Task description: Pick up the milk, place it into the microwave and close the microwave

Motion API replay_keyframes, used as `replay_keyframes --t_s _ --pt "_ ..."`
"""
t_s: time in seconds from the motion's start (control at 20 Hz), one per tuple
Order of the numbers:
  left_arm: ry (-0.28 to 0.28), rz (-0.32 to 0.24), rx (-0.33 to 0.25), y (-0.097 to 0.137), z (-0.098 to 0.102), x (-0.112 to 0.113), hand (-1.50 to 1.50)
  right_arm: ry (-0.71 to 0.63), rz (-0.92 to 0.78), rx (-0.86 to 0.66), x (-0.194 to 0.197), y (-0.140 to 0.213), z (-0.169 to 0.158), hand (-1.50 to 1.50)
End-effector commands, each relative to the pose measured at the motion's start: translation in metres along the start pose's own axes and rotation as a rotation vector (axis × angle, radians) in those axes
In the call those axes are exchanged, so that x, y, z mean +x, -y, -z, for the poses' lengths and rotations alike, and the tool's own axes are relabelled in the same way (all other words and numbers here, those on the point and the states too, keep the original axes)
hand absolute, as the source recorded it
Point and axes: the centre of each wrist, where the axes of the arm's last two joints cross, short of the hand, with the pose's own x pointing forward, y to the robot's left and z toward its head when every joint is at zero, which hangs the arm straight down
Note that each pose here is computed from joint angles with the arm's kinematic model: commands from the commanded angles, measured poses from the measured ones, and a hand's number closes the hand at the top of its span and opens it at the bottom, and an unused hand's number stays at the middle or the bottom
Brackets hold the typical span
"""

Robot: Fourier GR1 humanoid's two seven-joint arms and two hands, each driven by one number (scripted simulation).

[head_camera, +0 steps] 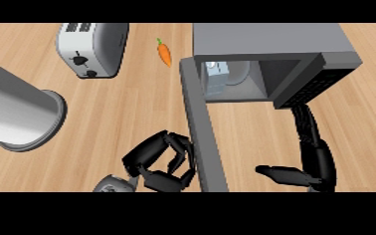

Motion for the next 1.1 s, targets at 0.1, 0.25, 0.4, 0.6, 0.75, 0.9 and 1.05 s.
replay_keyframes --t_s 0.1,0.25,0.4,0.6,0.75,0.9,1.05 --pt "-0.013 0.023 -0.138 0.058 0.018 -0.027 1.50 0.016 0.000 -0.036 0.043 0.027 -0.027 -1.50" --pt "-0.059 0.099 -0.169 0.070 0.044 -0.012 1.50 0.044 -0.004 -0.036 0.061 0.028 -0.036 -1.50" --pt "-0.048 0.077 -0.119 0.094 0.053 -0.009 1.50 0.072 0.025 -0.020 0.088 0.030 -0.024 -1.50" --pt "-0.039 0.082 -0.047 0.116 0.058 -0.016 1.50 0.091 0.088 0.020 0.100 0.042 -0.016 -1.50" --pt "-0.018 0.048 0.064 0.113 0.067 -0.008 1.50 0.110 0.114 0.052 0.107 0.047 -0.013 -1.50" --pt "0.030 0.020 0.137 0.108 0.075 0.000 1.50 0.119 0.122 0.102 0.117 0.053 -0.014 -1.50" --pt "0.031 0.010 0.219 0.102 0.083 0.004 1.50 0.124 0.159 0.166 0.124 0.048 -0.015 -1.50"
